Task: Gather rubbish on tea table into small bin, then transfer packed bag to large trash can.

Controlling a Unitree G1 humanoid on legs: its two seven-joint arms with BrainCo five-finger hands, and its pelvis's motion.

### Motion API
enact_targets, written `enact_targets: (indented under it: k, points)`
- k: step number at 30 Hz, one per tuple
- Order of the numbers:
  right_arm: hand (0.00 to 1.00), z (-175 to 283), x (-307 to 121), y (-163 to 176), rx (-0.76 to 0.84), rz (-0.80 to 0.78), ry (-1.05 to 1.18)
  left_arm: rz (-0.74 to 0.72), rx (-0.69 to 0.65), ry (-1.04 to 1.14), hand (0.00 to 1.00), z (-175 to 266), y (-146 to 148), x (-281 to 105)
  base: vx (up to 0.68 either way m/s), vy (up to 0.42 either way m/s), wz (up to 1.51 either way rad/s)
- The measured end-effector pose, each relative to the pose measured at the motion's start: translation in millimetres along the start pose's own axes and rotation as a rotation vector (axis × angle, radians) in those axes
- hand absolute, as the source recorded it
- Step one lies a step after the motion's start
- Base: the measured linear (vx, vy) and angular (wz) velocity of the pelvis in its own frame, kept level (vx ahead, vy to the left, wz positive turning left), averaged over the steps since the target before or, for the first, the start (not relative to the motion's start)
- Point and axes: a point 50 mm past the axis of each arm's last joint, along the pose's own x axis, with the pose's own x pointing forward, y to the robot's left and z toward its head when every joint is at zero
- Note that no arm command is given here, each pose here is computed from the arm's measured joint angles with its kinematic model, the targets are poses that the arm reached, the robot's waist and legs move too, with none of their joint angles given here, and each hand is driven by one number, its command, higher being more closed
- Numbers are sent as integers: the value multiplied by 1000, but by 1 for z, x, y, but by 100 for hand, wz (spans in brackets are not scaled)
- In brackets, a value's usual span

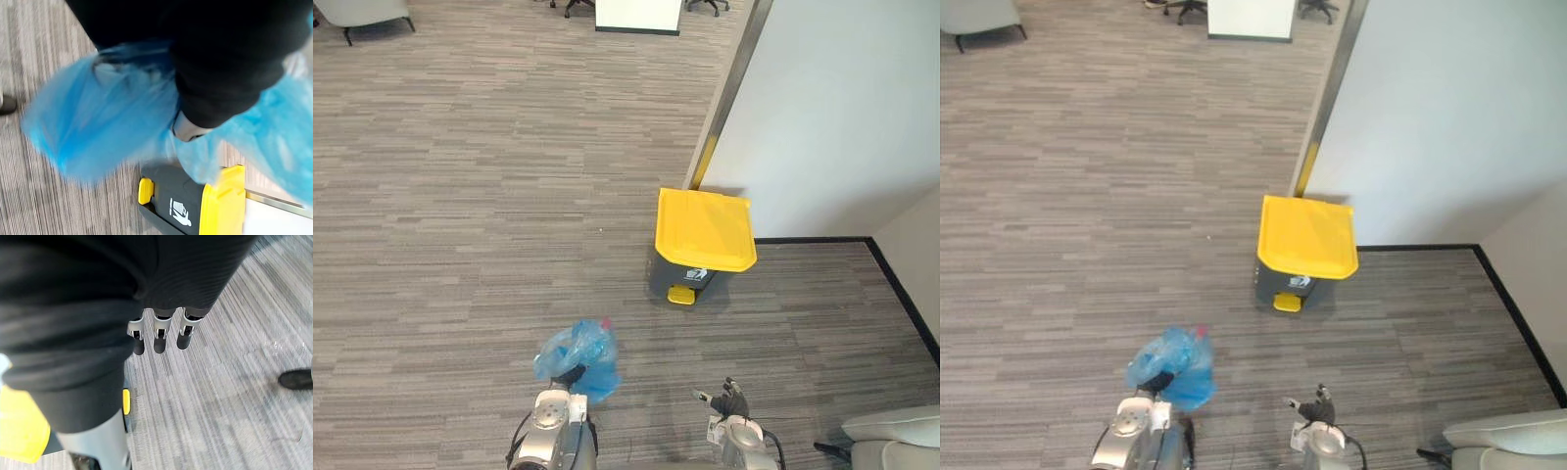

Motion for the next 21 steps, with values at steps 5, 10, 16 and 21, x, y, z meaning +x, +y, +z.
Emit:
enact_targets:
  k: [5,10,16,21]
  points:
    - [0,-12,-5,-6,-11,-6,27,21,7,14,100,-5,5,-2,58,61,-44]
    - [0,-21,-6,-5,-39,2,65,22,15,60,100,-14,5,-2,161,-128,5]
    - [0,-23,-3,-21,-30,-49,80,-7,0,93,100,-20,-6,-3,330,-135,24]
    - [0,-19,-4,-8,-67,2,60,-44,-28,42,100,-9,-14,-2,306,27,-14]
